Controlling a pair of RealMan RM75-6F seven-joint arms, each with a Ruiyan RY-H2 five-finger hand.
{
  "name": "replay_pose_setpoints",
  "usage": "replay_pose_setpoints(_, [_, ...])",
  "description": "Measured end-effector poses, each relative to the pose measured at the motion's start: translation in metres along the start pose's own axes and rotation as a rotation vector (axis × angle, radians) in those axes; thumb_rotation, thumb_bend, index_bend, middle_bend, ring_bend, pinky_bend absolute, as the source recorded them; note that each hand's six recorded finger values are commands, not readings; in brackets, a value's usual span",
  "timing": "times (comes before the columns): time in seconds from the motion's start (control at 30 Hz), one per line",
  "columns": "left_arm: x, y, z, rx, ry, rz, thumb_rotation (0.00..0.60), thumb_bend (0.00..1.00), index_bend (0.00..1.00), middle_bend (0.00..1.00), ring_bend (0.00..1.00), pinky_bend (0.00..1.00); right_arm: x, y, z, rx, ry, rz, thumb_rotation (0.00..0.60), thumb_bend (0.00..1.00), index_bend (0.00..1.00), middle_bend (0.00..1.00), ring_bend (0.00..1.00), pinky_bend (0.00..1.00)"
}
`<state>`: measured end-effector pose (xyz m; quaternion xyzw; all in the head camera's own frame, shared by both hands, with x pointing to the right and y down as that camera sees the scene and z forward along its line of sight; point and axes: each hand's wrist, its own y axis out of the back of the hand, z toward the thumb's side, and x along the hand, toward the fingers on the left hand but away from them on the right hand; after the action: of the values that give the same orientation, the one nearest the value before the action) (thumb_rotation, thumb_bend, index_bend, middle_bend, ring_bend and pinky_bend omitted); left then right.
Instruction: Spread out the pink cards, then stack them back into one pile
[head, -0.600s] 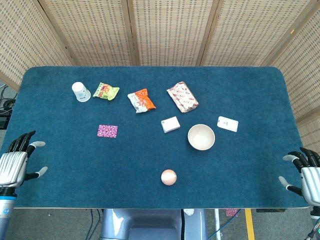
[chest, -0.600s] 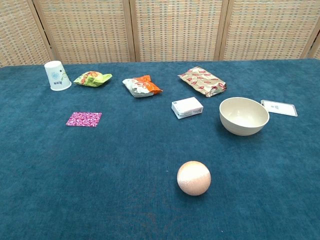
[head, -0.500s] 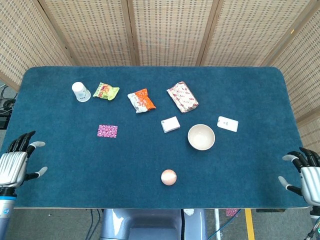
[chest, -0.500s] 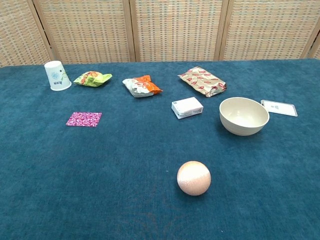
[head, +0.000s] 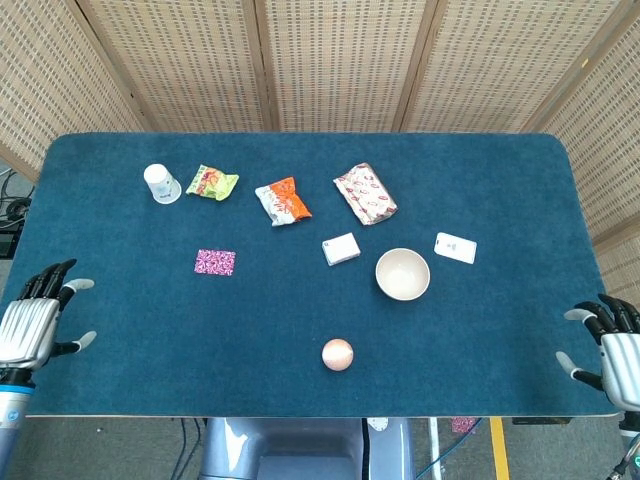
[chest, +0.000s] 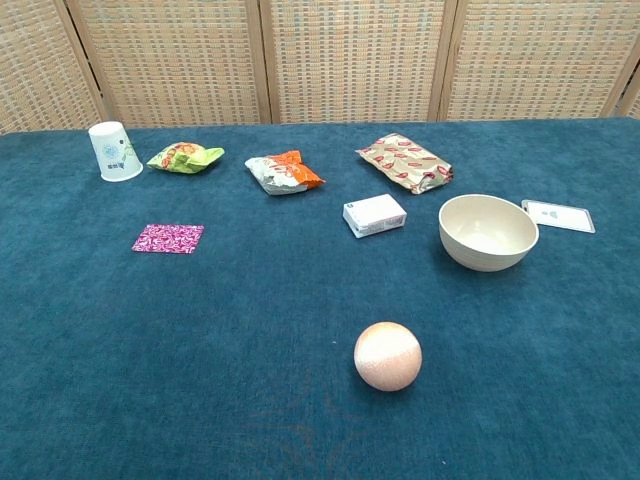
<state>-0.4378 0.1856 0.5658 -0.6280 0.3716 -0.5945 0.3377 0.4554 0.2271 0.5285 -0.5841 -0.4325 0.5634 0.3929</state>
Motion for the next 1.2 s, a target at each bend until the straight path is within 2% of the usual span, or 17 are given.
replay_pose_setpoints(0.17, [0.012, -0.003, 0.008, 0.002, -0.032, -0.06, 0.6, 0.02, 0.17, 0.04, 0.05, 0.11, 0.002, 0.003, -0.003, 0.005, -0.01, -0.004, 0.6, 0.23, 0.35, 0.3, 0.16, 0.14])
replay_pose_setpoints(0.4, [0.036, -0.008, 0.026, 0.018, -0.109, -0.184, 0.599, 0.0, 0.15, 0.01, 0.03, 0.1, 0.003, 0.007, -0.005, 0.008, -0.016, -0.012, 0.6, 0.23, 0.35, 0.3, 0.16, 0.14])
replay_pose_setpoints(0.43, [0.039, -0.009, 0.027, 0.019, -0.116, -0.197, 0.561, 0.0, 0.15, 0.01, 0.03, 0.1, 0.004, 0.007, -0.005, 0.007, -0.017, -0.011, 0.6, 0.23, 0.35, 0.3, 0.16, 0.14])
replay_pose_setpoints(0.5, [0.045, -0.01, 0.031, 0.019, -0.128, -0.22, 0.355, 0.0, 0.15, 0.0, 0.03, 0.1, 0.003, 0.007, -0.005, 0.008, -0.017, -0.012, 0.6, 0.23, 0.35, 0.3, 0.16, 0.14])
replay_pose_setpoints(0.53, [0.05, -0.011, 0.033, 0.018, -0.135, -0.236, 0.201, 0.0, 0.15, 0.0, 0.03, 0.1, 0.003, 0.007, -0.006, 0.009, -0.017, -0.012, 0.6, 0.23, 0.35, 0.3, 0.16, 0.14])
replay_pose_setpoints(0.57, [0.053, -0.011, 0.034, 0.015, -0.14, -0.248, 0.092, 0.0, 0.15, 0.0, 0.03, 0.1, 0.003, 0.007, -0.006, 0.009, -0.018, -0.012, 0.6, 0.23, 0.35, 0.3, 0.16, 0.14])
replay_pose_setpoints(0.63, [0.061, -0.013, 0.038, 0.006, -0.152, -0.276, 0.036, 0.0, 0.15, 0.0, 0.02, 0.09, 0.004, 0.007, -0.006, 0.009, -0.02, -0.014, 0.6, 0.23, 0.35, 0.3, 0.16, 0.14])
replay_pose_setpoints(0.87, [0.093, -0.021, 0.052, -0.009, -0.187, -0.367, 0.01, 0.0, 0.15, 0.0, 0.01, 0.05, 0.007, 0.009, -0.007, 0.012, -0.025, -0.02, 0.6, 0.23, 0.35, 0.3, 0.16, 0.14])
replay_pose_setpoints(1.2, [0.142, -0.038, 0.077, 0.016, -0.248, -0.419, 0.01, 0.0, 0.19, 0.0, 0.02, 0.04, 0.008, 0.01, -0.006, 0.012, -0.025, -0.026, 0.6, 0.23, 0.35, 0.3, 0.16, 0.14])
